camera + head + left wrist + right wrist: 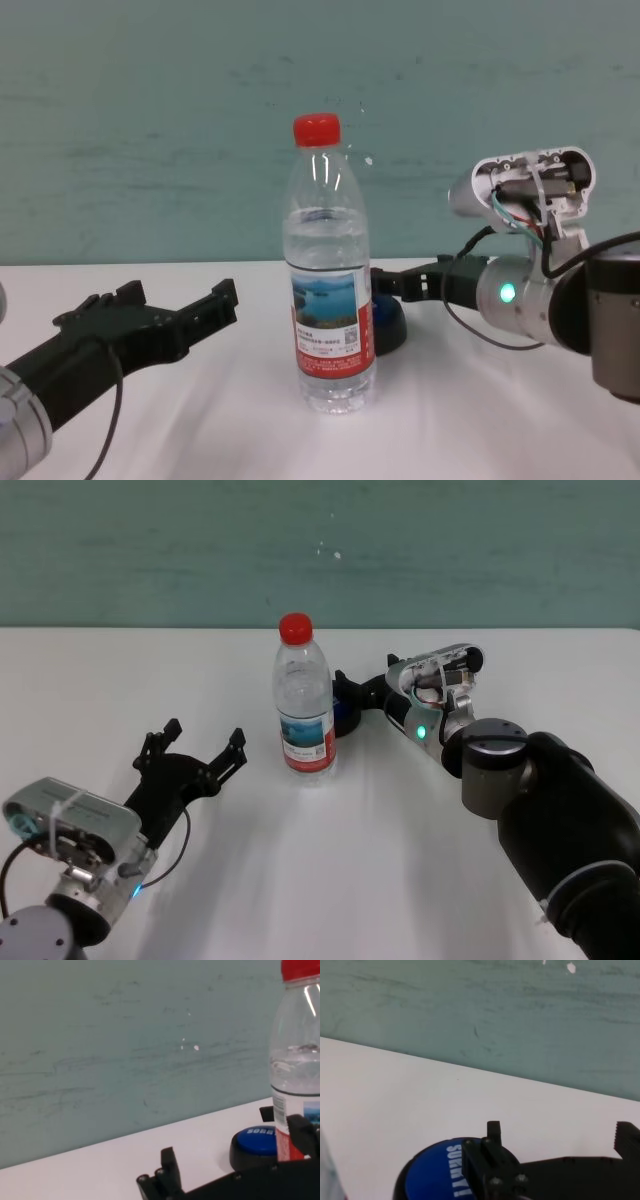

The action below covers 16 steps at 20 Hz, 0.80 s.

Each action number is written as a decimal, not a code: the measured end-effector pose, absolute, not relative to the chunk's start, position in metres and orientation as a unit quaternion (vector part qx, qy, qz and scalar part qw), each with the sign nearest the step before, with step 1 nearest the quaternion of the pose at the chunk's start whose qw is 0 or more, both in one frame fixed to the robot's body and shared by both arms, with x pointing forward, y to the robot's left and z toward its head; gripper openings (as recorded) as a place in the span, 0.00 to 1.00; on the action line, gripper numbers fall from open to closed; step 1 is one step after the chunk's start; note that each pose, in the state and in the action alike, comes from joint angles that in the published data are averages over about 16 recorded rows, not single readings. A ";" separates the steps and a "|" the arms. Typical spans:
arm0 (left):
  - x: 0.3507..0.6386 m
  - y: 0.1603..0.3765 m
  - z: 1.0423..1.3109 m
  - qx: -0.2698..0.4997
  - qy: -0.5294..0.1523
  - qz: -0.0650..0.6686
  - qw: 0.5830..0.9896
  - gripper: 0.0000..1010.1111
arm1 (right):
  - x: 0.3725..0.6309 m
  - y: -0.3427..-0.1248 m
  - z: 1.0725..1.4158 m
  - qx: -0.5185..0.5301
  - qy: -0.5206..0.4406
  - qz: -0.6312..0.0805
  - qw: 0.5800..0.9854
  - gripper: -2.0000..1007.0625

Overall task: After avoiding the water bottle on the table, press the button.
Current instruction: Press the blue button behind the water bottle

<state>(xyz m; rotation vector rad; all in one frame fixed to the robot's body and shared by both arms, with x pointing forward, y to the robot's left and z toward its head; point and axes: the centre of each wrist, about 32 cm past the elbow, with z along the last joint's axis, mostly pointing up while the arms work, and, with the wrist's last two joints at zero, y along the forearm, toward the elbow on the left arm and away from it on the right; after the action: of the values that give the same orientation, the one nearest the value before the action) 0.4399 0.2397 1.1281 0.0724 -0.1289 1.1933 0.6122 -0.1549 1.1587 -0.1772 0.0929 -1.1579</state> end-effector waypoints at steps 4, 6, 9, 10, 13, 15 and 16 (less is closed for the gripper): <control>0.440 0.240 1.128 0.034 -0.061 0.561 0.825 1.00 | 0.615 -0.155 1.156 -0.087 0.047 -0.547 0.831 1.00; 0.440 0.240 1.128 0.034 -0.061 0.561 0.825 1.00 | 0.617 -0.155 1.154 -0.089 0.049 -0.548 0.831 1.00; 0.440 0.240 1.128 0.034 -0.061 0.561 0.825 1.00 | 0.618 -0.154 1.152 -0.092 0.051 -0.548 0.830 1.00; 0.440 0.240 1.128 0.034 -0.061 0.561 0.825 1.00 | 0.618 -0.154 1.152 -0.092 0.051 -0.548 0.830 1.00; 0.440 0.240 1.128 0.034 -0.061 0.561 0.825 1.00 | 0.619 -0.154 1.150 -0.094 0.053 -0.547 0.830 1.00; 0.440 0.240 1.128 0.034 -0.061 0.561 0.825 1.00 | 0.618 -0.154 1.149 -0.095 0.055 -0.547 0.830 1.00; 0.440 0.240 1.128 0.034 -0.061 0.561 0.825 1.00 | 0.618 -0.154 1.149 -0.095 0.055 -0.547 0.830 1.00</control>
<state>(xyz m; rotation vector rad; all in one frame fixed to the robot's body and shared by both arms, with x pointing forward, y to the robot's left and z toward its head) 0.4399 0.2396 1.1281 0.0724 -0.1288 1.1933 0.6178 -0.1542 1.1491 -0.2008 0.1173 -1.1597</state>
